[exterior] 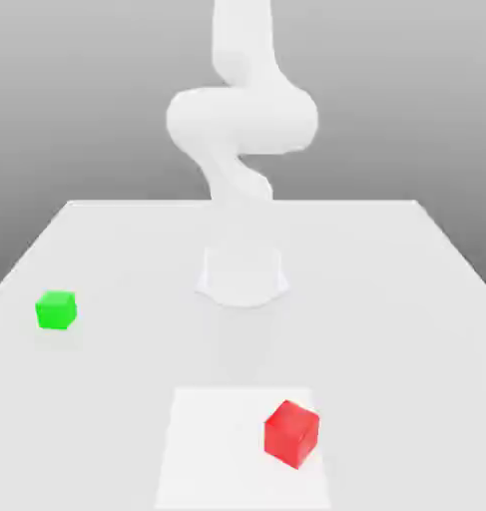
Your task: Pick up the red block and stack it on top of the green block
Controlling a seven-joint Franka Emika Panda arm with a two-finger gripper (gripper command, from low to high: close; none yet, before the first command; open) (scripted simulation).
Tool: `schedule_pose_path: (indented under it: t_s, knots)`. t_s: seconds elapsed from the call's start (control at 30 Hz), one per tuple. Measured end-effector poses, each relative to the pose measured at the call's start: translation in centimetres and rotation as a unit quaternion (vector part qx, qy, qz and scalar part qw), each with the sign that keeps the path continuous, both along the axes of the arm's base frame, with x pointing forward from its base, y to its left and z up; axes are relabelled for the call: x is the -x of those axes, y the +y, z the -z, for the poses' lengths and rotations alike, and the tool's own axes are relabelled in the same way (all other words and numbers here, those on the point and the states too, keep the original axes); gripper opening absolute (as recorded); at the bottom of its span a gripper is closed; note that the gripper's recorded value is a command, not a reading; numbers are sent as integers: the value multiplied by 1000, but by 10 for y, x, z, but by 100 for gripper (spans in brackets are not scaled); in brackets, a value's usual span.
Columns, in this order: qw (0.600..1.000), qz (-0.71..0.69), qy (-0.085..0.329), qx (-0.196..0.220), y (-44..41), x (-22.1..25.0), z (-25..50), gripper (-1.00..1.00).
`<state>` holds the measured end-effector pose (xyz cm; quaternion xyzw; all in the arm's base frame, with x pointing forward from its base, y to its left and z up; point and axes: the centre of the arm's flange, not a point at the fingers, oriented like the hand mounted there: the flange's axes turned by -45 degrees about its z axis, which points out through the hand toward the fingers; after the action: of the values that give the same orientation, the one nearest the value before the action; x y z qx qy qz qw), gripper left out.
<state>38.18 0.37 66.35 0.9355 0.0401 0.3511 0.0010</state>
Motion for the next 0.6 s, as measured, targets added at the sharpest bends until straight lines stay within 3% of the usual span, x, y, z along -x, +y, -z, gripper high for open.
schedule_pose_path:
  t_s: [0.3,0.6]
  knots:
    - [974,-162,142,74,29,-74,193,0]
    - [897,-326,267,137,57,-59,384,0]
